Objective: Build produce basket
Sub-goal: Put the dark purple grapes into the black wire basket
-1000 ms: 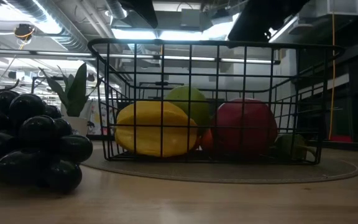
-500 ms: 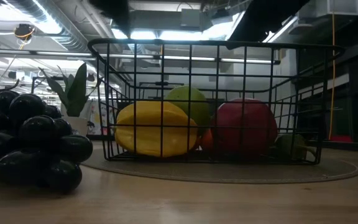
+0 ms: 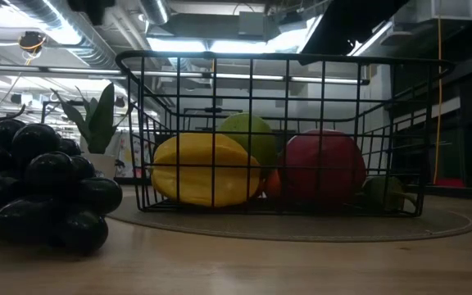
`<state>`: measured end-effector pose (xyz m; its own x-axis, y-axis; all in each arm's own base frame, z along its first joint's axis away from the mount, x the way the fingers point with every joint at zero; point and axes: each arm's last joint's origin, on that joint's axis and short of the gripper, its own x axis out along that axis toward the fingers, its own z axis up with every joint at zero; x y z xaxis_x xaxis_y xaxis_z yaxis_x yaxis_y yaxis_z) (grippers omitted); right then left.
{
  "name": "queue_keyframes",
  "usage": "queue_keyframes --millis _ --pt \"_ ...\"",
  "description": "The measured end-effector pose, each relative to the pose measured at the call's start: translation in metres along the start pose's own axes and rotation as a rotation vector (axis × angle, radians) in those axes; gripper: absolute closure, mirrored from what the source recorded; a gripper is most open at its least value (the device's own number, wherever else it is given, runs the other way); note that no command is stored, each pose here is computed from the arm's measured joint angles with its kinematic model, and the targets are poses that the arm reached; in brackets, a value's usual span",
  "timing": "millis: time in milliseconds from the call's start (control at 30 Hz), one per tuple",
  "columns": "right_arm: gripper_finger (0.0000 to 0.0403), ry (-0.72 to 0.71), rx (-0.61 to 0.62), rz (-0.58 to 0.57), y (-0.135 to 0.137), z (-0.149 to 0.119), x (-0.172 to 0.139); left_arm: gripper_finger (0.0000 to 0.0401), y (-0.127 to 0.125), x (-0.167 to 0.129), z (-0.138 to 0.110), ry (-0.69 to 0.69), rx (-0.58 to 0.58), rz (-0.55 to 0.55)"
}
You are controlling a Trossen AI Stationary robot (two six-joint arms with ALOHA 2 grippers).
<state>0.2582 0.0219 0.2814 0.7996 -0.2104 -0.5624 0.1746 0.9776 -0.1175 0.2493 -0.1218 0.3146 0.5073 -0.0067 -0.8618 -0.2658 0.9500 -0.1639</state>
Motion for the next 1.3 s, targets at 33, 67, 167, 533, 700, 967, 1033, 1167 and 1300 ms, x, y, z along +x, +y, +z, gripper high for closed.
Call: queue_keyframes --millis 33,67,167,533,700,967,1033,1167,1300 --pt "0.0284 0.001 0.01 0.016 0.0 0.0 0.0 0.0325 -0.003 -0.001 -0.004 0.011 0.019 -0.001" --pt "0.0284 0.004 0.024 0.035 0.001 0.0 0.0 0.0325 -0.005 -0.002 -0.007 0.023 0.05 0.001" --pt "0.0284 0.024 0.024 0.103 0.003 -0.002 0.0 0.0325 -0.012 -0.005 -0.016 0.042 0.155 -0.008" --pt "0.0284 0.106 0.091 0.165 0.005 -0.009 -0.001 0.0325 -0.032 -0.01 -0.02 -0.04 0.155 -0.123" --pt "0.0284 0.052 0.069 0.063 0.009 -0.006 -0.004 0.0325 -0.04 -0.012 -0.015 -0.1 0.14 -0.199" --pt "0.0284 -0.006 0.059 0.039 0.012 -0.002 -0.02 0.0293 -0.052 0.001 -0.019 -0.076 0.078 -0.202" --pt "0.0284 -0.026 0.061 0.046 0.012 -0.001 -0.027 0.0283 -0.058 0.009 -0.022 -0.06 0.093 -0.194" --pt "0.0284 -0.075 0.068 0.015 0.009 0.002 -0.04 0.0275 -0.067 0.034 -0.03 -0.003 0.127 -0.141" --pt "0.0284 -0.113 0.08 -0.002 0.006 0.004 -0.05 0.0276 -0.074 0.063 -0.035 0.048 0.148 -0.075"
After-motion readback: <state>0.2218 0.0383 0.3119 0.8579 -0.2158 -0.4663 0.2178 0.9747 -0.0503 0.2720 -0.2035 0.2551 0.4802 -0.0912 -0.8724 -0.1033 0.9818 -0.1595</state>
